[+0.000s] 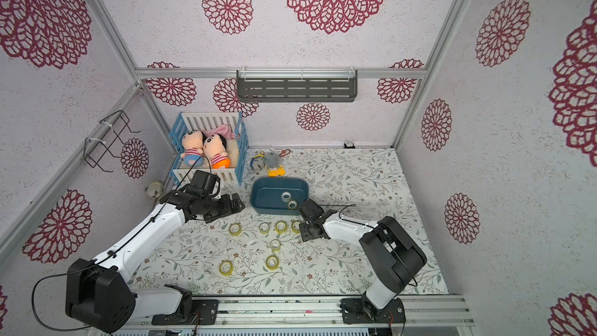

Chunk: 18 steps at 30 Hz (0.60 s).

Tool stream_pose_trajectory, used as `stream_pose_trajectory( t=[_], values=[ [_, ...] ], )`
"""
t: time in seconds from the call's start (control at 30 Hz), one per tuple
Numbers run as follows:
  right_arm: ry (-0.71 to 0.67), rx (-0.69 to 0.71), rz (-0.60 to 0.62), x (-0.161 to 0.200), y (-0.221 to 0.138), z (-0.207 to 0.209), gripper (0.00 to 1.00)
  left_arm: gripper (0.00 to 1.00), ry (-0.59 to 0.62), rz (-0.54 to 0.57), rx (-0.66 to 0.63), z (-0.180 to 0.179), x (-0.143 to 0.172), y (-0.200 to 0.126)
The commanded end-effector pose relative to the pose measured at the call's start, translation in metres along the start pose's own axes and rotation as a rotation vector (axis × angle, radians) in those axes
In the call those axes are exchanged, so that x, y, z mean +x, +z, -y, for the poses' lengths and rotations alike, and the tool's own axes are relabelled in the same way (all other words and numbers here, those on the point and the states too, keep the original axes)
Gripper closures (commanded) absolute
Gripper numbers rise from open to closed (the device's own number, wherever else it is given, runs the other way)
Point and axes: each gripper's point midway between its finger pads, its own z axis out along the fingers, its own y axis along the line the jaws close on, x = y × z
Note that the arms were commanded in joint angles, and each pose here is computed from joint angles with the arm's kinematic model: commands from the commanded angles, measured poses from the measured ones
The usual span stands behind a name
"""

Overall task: Put the transparent tape into the storage box
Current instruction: Pick up the tape at the center of the board.

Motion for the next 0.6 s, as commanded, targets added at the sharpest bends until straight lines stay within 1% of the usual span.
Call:
stream_pose_trajectory(
  t=[0.0, 0.17, 0.2, 0.27, 0.37, 0.4, 0.5, 0.57],
  values=[
    [0.007, 0.026, 0.047, -0.006, -0.001, 0.005, 0.44, 0.03, 0.026, 0.049, -0.041, -0.004, -0.010, -0.007],
    [0.029, 0.040, 0.036, 0.011, -0.002, 0.013, 0.71, 0.03, 0.058, 0.100, -0.067, -0.008, -0.014, -0.020],
    [0.037, 0.039, 0.044, 0.011, -0.005, 0.014, 0.75, 0.03, 0.065, 0.108, -0.073, -0.009, -0.015, -0.023],
    [0.052, 0.039, 0.063, 0.013, -0.011, 0.016, 0.80, 0.03, 0.074, 0.121, -0.088, -0.011, -0.016, -0.028],
    [0.087, 0.050, 0.108, 0.009, -0.026, 0.021, 0.84, 0.03, 0.081, 0.135, -0.119, -0.016, -0.016, -0.035],
    [0.098, 0.056, 0.126, 0.006, -0.033, 0.023, 0.88, 0.03, 0.077, 0.146, -0.131, -0.019, -0.016, -0.039],
    [0.124, 0.054, 0.185, -0.001, -0.054, 0.027, 0.98, 0.03, 0.062, 0.222, -0.152, -0.026, -0.018, -0.054],
    [0.127, 0.027, 0.211, -0.005, -0.066, 0.025, 1.00, 0.03, 0.045, 0.294, -0.132, -0.027, -0.021, -0.065]
  ],
)
